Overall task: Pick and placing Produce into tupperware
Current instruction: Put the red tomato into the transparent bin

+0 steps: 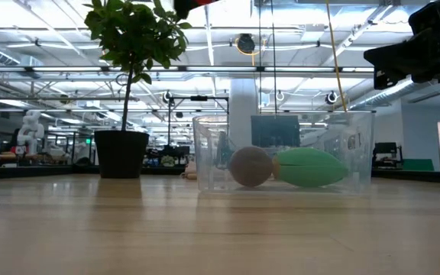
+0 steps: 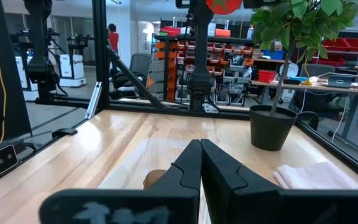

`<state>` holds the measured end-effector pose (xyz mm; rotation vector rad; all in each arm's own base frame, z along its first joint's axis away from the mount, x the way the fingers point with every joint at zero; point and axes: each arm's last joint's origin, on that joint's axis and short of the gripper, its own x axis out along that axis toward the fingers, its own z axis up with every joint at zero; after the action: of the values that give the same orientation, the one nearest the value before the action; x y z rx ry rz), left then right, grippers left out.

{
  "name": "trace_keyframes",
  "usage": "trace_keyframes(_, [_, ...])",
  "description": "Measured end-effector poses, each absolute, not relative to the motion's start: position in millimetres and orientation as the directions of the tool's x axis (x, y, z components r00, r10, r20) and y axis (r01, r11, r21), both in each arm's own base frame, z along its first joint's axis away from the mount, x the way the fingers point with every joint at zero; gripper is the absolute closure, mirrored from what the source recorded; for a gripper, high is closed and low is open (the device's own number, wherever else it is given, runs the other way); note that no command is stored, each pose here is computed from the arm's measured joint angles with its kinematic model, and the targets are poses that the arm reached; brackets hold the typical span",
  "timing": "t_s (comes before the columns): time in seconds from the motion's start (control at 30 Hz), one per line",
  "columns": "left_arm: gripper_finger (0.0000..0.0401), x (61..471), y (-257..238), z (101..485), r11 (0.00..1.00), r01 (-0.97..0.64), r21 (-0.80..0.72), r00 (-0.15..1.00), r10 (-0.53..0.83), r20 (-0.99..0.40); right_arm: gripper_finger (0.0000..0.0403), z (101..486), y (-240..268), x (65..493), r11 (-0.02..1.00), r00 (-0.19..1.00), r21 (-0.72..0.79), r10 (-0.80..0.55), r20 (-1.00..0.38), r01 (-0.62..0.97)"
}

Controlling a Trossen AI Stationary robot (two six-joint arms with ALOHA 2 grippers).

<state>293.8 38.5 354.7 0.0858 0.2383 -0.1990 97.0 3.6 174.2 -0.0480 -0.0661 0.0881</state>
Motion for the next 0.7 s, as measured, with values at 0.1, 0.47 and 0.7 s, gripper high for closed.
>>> trace_keyframes(0.1, [0.0146,308.2,40.0,357.3,0.969,0.241,0.048,0.936,-0.219,-0.275,0.0403,174.2,3.6,97.0,0.995,0.994,-0.051,0.089,0.064,-0.086])
trace_keyframes(0.47, [0.0146,363.5,47.5,333.1,0.955,0.295,-0.037,0.865,-0.284,-0.413,0.0403,174.2,3.6,97.0,0.995,0.994,-0.051,0.089,0.063,-0.086])
trace_keyframes(0.7, [0.0146,393.8,51.2,301.7,0.939,0.321,-0.120,0.807,-0.338,-0.485,0.0403,174.2,3.6,97.0,0.995,0.994,-0.053,0.090,0.063,-0.087])
